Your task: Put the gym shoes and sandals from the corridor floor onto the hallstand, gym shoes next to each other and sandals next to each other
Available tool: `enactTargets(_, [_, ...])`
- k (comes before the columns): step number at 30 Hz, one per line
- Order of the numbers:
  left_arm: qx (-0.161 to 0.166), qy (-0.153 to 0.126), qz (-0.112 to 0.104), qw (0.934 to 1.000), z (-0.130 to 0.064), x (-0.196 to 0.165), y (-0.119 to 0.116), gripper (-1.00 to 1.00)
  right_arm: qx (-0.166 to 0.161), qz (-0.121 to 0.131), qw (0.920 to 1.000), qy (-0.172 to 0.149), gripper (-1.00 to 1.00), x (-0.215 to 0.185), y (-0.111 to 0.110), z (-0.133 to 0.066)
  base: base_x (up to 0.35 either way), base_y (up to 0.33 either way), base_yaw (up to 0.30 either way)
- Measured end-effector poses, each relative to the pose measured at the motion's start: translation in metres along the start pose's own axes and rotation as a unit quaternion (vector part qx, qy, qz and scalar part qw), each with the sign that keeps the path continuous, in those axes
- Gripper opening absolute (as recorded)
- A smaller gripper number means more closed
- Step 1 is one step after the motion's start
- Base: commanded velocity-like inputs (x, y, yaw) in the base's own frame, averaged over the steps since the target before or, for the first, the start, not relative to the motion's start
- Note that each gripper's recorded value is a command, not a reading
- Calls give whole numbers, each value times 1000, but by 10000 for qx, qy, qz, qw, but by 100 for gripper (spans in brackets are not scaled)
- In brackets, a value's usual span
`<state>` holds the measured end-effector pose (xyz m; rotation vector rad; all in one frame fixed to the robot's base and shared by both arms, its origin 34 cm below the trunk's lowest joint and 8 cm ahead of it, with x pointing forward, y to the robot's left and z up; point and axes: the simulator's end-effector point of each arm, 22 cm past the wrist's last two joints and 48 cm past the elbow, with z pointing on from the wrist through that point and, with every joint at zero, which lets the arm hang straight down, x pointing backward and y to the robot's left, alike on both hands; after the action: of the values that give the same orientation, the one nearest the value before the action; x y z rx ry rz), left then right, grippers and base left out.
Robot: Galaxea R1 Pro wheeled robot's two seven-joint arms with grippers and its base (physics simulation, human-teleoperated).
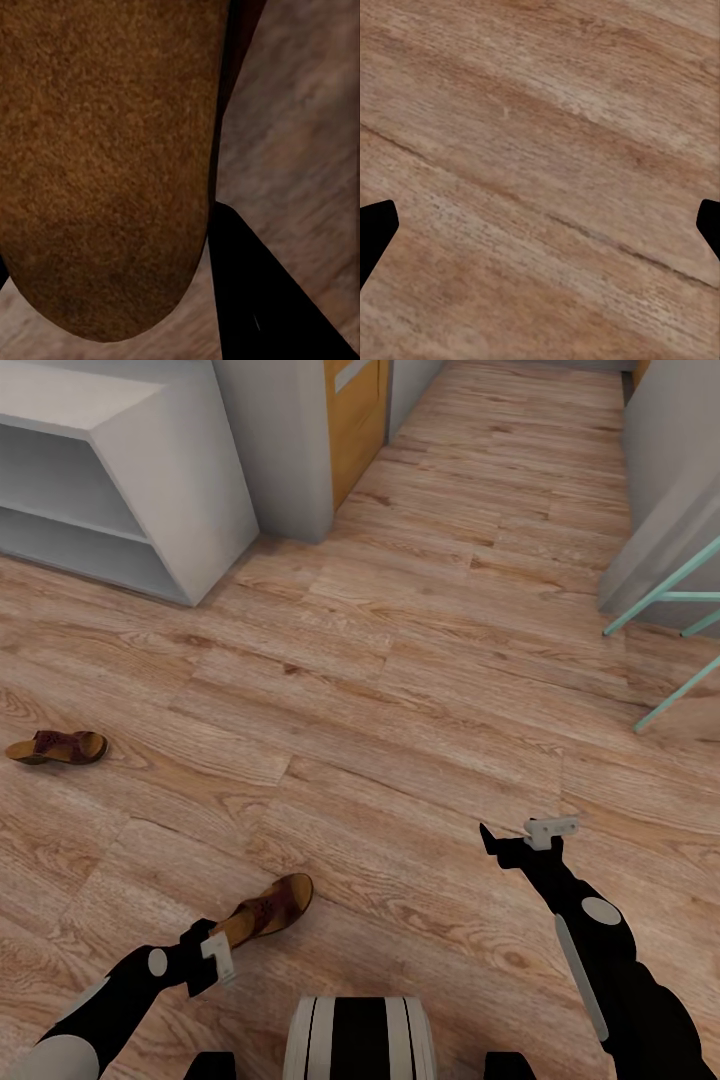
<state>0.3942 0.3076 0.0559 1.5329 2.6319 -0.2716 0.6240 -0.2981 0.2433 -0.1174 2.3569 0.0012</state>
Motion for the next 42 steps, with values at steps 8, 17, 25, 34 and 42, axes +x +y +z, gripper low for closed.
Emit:
enactTargets(8, [-5, -7, 8, 10000, 0, -1, 0, -100, -3, 6, 10000, 8, 100, 1, 1, 0, 0, 0, 0])
enactTargets(17, [-244, -155, 11, 9996, -9, -17, 21, -100, -5, 4, 10000, -86, 100, -9, 1, -4, 0, 0, 0])
enactTargets(25, [-766, -301, -449, 9956, -34, -26, 64, -100, -25, -24, 9996, -264, 100, -29, 3, -12, 0, 0, 0])
enactTargets(34, [-1185, -1056, -1618, 9740, -64, -55, 101, -100, 4, -51, 9990, -454, 100, -51, 0, -22, 0, 0, 0])
enactTargets(42, [-1452, -1709, -2925, 9296, -92, -50, 126, -100, 24, -44, 9981, -614, 100, -68, -1, -31, 0, 0, 0])
